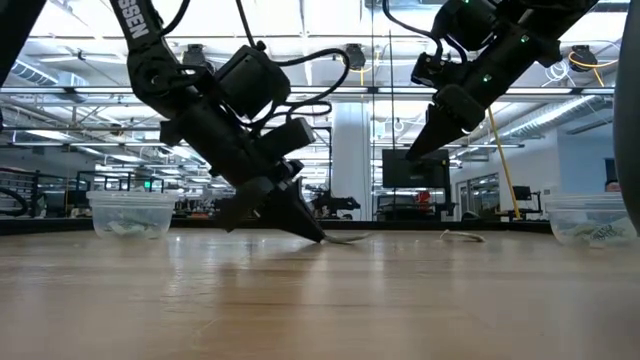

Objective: Pick and place Stevia / Truvia into bins
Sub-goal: Put the stevia packet into the left transparent container

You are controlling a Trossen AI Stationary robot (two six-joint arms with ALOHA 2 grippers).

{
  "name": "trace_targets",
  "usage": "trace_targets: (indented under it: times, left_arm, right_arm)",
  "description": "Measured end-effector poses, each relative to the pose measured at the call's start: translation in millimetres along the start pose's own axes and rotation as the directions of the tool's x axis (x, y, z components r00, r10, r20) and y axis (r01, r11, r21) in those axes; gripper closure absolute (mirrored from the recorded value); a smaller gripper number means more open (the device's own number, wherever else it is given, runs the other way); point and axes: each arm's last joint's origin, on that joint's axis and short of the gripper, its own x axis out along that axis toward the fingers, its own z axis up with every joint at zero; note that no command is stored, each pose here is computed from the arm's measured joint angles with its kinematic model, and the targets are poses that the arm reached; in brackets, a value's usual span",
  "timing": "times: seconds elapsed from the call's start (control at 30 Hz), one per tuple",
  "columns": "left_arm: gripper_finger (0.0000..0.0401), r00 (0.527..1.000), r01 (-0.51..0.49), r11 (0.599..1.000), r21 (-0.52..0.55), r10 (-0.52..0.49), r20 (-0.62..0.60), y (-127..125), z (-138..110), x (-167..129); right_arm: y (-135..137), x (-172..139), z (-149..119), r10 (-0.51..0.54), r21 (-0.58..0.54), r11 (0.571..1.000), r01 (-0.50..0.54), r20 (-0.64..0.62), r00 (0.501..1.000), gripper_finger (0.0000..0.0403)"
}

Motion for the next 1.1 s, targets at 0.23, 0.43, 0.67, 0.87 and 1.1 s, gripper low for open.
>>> trace_targets:
  times: [0.23,0.43,0.67,0.87,1.1]
  left_arm:
    - [0.0346,1.0,-0.026,0.999,0.036,0.026,-0.004,2.4,-0.6,0.2]
    - [0.0337,1.0,-0.025,0.999,0.024,0.024,0.004,2.3,0.1,0.2]
    - [0.0336,1.0,-0.017,1.0,0.018,0.017,0.012,2.3,0.6,0.2]
    - [0.0336,1.0,-0.022,1.0,0.015,0.022,0.014,3.0,0.8,0.1]
    - [0.0336,0.999,-0.043,0.999,-0.001,0.043,0.031,7.7,1.4,0.1]
  right_arm:
    - [0.0,0.0,0.0,0.0,0.0,1.0,0.0,0.0,1.0,0.0234]
    - [0.0,0.0,0.0,0.0,0.0,1.0,0.0,0.0,1.0,0.0234]
    - [0.0,0.0,0.0,0.0,0.0,1.0,0.0,0.0,1.0,0.0234]
    - [0.0,0.0,0.0,0.0,0.0,1.0,0.0,0.0,1.0,0.0234]
    - [0.0,0.0,0.0,0.0,-0.001,1.0,0.0,0.0,1.0,0.0234]
